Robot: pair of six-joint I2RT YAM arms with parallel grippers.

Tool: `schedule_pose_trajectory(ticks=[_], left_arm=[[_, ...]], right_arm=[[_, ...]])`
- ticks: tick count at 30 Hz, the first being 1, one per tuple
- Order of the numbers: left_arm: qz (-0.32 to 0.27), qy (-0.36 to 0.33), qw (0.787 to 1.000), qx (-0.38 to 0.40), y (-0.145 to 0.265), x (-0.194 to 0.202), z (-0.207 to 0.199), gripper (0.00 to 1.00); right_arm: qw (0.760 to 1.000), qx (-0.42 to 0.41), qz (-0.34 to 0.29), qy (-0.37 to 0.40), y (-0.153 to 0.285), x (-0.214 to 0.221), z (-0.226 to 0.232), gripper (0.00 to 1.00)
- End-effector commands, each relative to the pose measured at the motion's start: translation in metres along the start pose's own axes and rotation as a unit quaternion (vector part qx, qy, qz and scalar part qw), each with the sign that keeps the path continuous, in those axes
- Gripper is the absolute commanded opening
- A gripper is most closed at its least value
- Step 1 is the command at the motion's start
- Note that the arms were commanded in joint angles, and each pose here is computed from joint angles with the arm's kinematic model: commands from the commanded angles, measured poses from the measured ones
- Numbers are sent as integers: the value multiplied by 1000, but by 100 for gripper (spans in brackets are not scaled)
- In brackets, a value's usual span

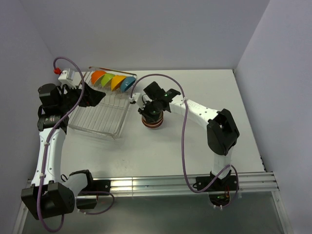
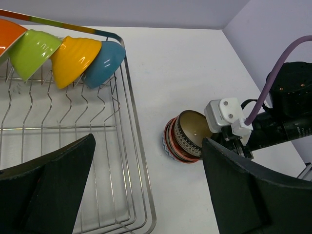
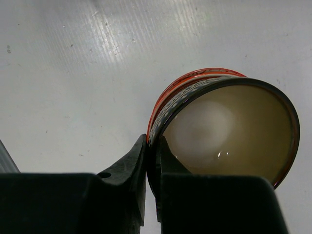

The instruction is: Load the bowls into the dish rack

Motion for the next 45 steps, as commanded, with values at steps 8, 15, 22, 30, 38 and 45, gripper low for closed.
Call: schedule_pose_trajectory(ticks=[8,15,22,30,38,45], left_arm=[[6,60,998,18,6,-8,-17,99],[11,183,979,88,12,-4,-50,100],[-67,107,987,101,27,-8,-64,99],[-40,-3,998,52,-15,23,-68,97],[43,-11,995,87,-77,49,-112,97],[67,-4,994,87,-89,55,-117,98]], right_arm=[[983,62,-172,13,96,-77,-26,0],[939,68,-336,-18,178,-130,1,0],[886,11,-412,-212,194,-161,-20,0],[778,-30,-422,-464,190,-148,-70,0],[674,-100,-412,-605,160,-129,-92,0],[636,-144,-426,-627,151,-152,-107,0]])
Point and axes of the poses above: each gripper's point midway between its finger pads, its own y axis back along the fingers, its own z axis along the line the jaws close on, x = y × z, the point moved 1 cm from there along y, back along the fingers, and after that the axes turned 7 degrees about y, right-handed, at the moved point
